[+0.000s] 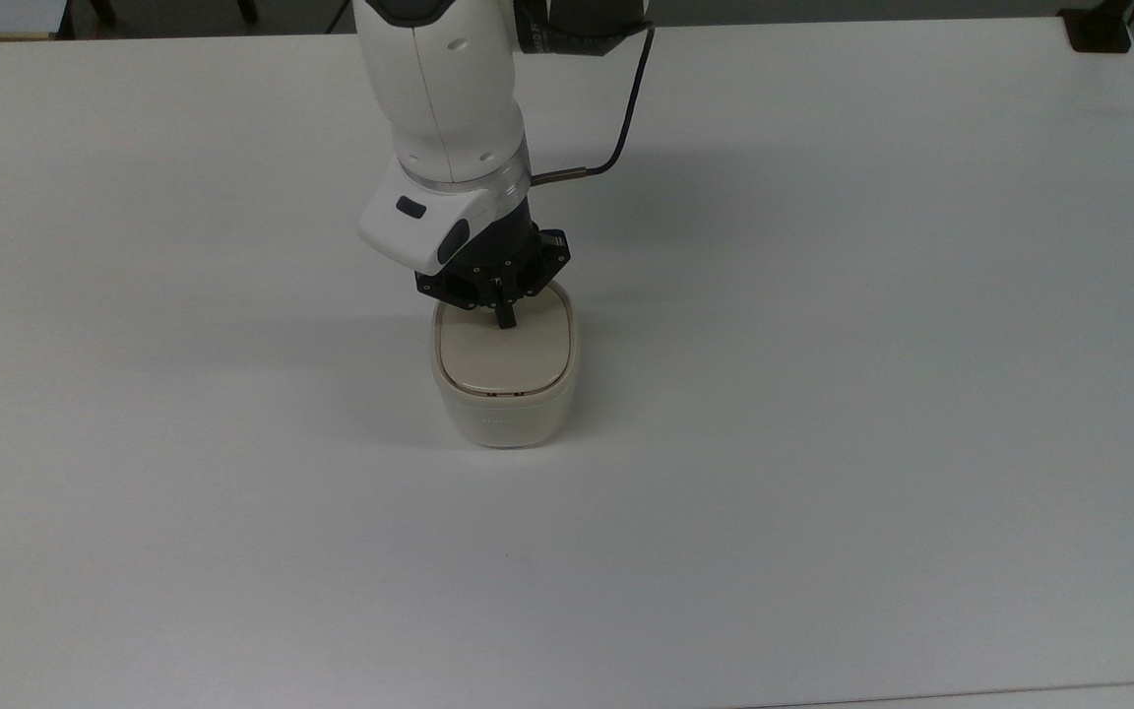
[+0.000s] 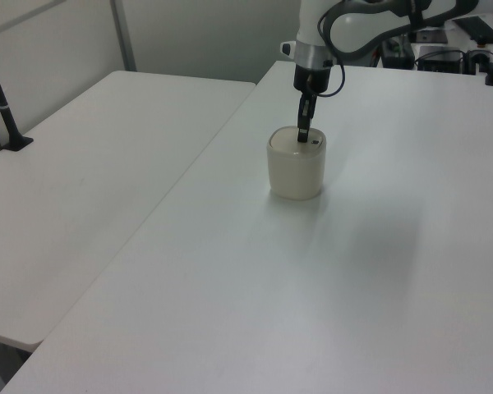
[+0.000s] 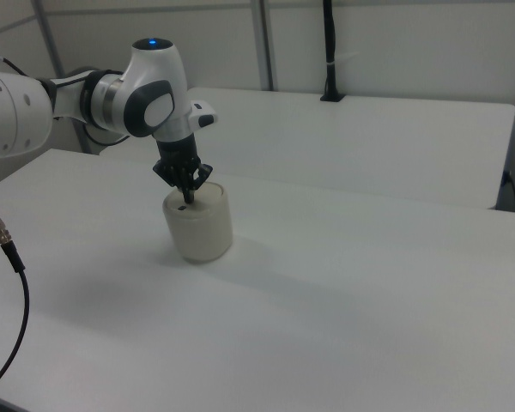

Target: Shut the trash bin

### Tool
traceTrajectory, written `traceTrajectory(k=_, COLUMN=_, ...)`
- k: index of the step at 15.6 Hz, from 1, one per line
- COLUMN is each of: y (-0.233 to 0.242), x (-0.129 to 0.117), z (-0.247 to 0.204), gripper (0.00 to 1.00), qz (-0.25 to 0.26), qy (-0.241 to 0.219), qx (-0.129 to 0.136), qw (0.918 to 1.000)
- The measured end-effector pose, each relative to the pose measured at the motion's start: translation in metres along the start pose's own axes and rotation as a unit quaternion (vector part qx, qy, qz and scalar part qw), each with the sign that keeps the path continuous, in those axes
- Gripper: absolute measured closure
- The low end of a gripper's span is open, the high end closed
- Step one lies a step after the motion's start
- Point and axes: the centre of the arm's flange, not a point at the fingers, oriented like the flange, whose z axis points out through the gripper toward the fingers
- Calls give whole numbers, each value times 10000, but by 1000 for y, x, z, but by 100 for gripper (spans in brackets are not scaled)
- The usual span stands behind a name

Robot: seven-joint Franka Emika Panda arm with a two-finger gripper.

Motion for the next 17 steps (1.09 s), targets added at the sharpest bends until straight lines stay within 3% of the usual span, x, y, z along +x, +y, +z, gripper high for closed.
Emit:
traceTrajectory(k=5, y=-2, x=-5, z=-10, gripper=97, qz=110, qy=-160, qx=16, qw=9998)
traceTrajectory(k=9, y=5, x=-38, z=-69, gripper=88, qz=204, qy=-654, qx=14, qw=9977)
traceTrajectory(k=13, y=9, x=-84, z=-119, gripper=48, qz=282, qy=-980, qx=-340, qw=9942)
traceTrajectory(k=17, y=24, x=-111, z=-145, gripper=9, qz=520, qy=-852, qx=-403, qw=9942)
